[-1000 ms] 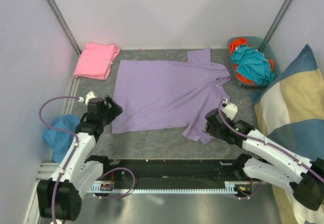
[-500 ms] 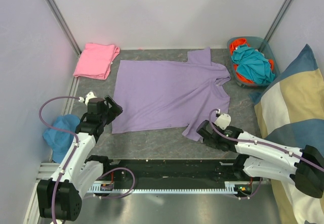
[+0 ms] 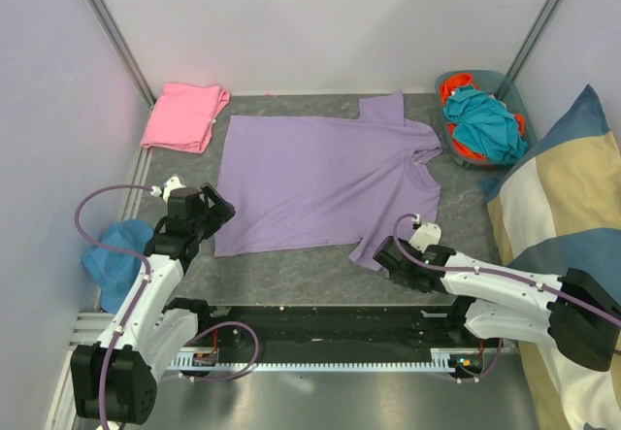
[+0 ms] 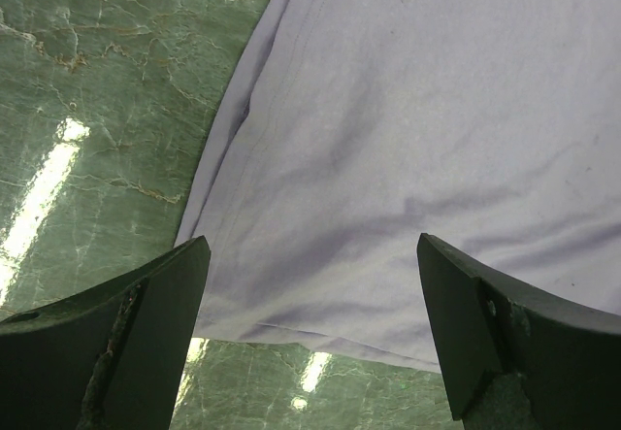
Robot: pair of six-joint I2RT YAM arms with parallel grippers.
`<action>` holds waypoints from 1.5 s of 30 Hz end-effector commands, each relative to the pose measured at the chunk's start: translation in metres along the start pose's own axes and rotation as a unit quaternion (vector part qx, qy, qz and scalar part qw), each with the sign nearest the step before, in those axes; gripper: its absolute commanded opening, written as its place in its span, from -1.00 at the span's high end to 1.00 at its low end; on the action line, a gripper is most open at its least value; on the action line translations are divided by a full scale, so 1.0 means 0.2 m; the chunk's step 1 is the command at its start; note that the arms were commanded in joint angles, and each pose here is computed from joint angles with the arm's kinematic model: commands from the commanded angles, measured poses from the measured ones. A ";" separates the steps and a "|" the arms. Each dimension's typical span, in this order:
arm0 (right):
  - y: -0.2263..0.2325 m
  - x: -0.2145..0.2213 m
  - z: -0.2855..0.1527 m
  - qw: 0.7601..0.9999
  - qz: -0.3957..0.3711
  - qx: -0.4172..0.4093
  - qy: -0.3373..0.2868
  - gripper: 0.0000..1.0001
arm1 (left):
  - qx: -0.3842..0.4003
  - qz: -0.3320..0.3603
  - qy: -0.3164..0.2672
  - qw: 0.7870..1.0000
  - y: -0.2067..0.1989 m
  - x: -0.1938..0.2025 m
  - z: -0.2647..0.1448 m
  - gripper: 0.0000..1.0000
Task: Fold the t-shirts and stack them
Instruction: Flatten out the tshirt
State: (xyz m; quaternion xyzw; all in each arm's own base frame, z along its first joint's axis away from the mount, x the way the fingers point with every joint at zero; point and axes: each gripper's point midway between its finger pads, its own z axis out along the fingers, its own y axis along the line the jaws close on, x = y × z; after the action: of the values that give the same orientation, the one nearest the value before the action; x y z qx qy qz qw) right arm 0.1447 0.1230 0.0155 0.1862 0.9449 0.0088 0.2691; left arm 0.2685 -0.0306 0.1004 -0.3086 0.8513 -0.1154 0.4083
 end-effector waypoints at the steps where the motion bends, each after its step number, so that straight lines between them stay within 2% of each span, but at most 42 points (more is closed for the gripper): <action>1: 0.02 -0.01 0.03 1.000 0.002 0.002 -0.011 -0.09 | 0.018 0.014 -0.022 0.999 -0.05 -0.07 -0.01 -0.91; 5: 0.03 -0.01 0.04 1.000 -0.008 0.006 -0.009 -0.06 | 0.017 0.014 -0.022 1.000 -0.05 -0.07 -0.01 -0.91; 6: 0.03 0.00 0.04 1.000 -0.014 0.010 -0.007 0.10 | 0.017 0.013 -0.022 1.000 -0.05 -0.07 -0.01 -0.91; 8: 0.03 0.00 0.04 1.000 -0.017 0.012 -0.006 0.26 | 0.017 0.013 -0.022 1.000 -0.05 -0.06 -0.01 -0.91; 9: 0.03 0.00 0.05 1.000 -0.021 0.015 -0.004 0.40 | 0.017 0.013 -0.021 1.000 -0.05 -0.06 -0.01 -0.91; 14: 0.03 0.01 0.05 0.999 -0.027 0.017 -0.001 0.58 | 0.014 0.012 -0.023 1.000 -0.04 -0.06 -0.01 -0.91; 19: 0.03 0.01 0.05 0.999 -0.030 0.015 0.002 0.98 | 0.013 0.011 -0.023 1.000 -0.03 -0.06 0.00 -0.91; 26: 0.01 0.01 -0.01 1.000 -0.016 0.018 0.012 1.00 | 0.015 0.010 -0.024 1.000 -0.04 -0.06 -0.01 -0.91; 33: 0.00 -0.08 -0.17 1.000 0.022 0.006 -0.015 1.00 | 0.018 0.009 -0.023 1.000 -0.04 -0.06 0.00 -0.91; 45: 0.01 -0.08 -0.32 1.000 0.005 0.010 -0.020 1.00 | 0.015 0.008 -0.031 0.999 -0.03 -0.06 -0.01 -0.91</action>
State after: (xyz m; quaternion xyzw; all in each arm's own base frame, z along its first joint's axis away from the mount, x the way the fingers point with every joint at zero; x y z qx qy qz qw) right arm 0.1268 0.1266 0.0597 0.1819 0.9456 0.0015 0.2698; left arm 0.2709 -0.0306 0.1045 -0.3081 0.8470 -0.1188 0.4166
